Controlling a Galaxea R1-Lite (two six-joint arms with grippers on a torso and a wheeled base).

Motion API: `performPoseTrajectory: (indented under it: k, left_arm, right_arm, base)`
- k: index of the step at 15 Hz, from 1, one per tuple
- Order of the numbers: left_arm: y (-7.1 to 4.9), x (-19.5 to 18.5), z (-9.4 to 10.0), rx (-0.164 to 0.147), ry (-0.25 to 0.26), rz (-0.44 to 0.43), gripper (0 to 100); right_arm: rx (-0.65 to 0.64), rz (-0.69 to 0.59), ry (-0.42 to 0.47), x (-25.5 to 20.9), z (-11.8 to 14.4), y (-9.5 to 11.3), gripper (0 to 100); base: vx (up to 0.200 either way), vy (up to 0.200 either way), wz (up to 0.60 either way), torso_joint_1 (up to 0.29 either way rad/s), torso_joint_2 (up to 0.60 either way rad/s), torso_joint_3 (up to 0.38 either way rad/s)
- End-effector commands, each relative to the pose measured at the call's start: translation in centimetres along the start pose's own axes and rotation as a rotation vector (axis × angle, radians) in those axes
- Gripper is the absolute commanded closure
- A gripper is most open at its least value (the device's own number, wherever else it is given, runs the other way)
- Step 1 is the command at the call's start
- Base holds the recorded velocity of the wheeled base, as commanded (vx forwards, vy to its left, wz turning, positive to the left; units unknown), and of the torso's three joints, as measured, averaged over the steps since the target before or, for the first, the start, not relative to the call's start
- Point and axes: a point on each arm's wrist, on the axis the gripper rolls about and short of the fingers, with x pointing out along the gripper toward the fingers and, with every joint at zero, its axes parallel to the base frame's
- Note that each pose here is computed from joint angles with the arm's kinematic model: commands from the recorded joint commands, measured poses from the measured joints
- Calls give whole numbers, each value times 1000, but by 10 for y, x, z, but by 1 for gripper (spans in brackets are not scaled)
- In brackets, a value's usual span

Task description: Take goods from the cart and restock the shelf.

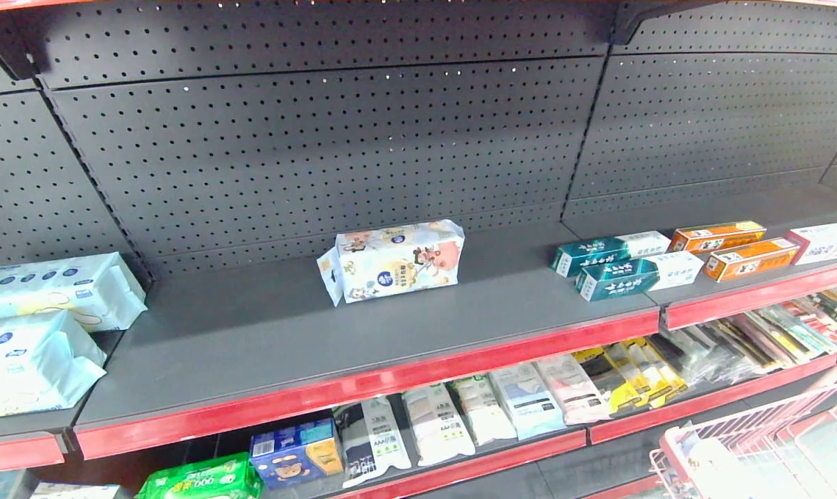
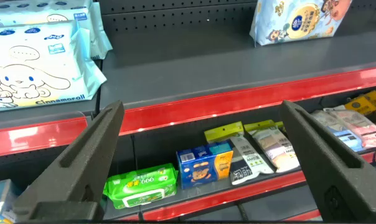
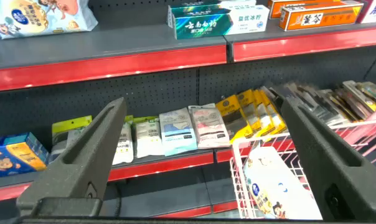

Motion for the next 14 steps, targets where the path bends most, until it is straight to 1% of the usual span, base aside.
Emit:
performPoseTrajectory:
  k: [1,2,4,5,6,7,8,9,10,11,12,13,14]
  left_arm:
    - [0,0,0,0,2,0,0]
    - [0,0,0,0,0,0,0]
    - [0,0,0,-2,2,0,0]
    - [0,0,0,0,2,0,0]
    - [0,0,0,1,0,0,0]
    - [0,0,0,1,0,0,0]
    - [0,0,0,1,0,0,0]
    - [0,0,0,0,2,0,0]
    - [0,0,0,-2,2,0,0]
    - [0,0,0,0,2,0,0]
    - [0,0,0,0,2,0,0]
    - [0,0,0,0,2,0,0]
    - [0,0,0,0,0,0,0]
  right_arm:
    - [-1,0,6,0,0,0,0]
    - [2,3,19,1,0,0,0]
    - [-12,-34,22,1,2,0,0]
    - [-8,-28,-32,2,53,-1,0]
    - [80,-109,-43,40,163,-5,0]
    - [169,-191,-84,76,236,-10,0]
    - [145,-252,13,99,254,-17,0]
    - [90,-217,264,112,231,-22,0]
    - [93,-113,479,119,200,-22,0]
    - [116,-106,660,147,164,-35,0]
    - [76,-143,754,175,136,-57,0]
    - [10,-162,843,191,111,-83,0]
    - [-86,-110,950,198,80,-111,0]
  base:
    - [0,0,0,0,0,0]
    - [0,0,0,0,0,0]
    - [0,0,0,0,0,0]
    - [0,0,0,0,0,0]
    - [0,0,0,0,0,0]
    - [0,0,0,0,0,0]
    - [0,0,0,0,0,0]
    - [0,0,0,0,0,0]
    - [0,0,0,0,0,0]
    - [0,0,0,0,0,0]
    - [0,0,0,0,0,0]
    - [0,0,0,0,0,0]
    - [0,0,0,0,0,0]
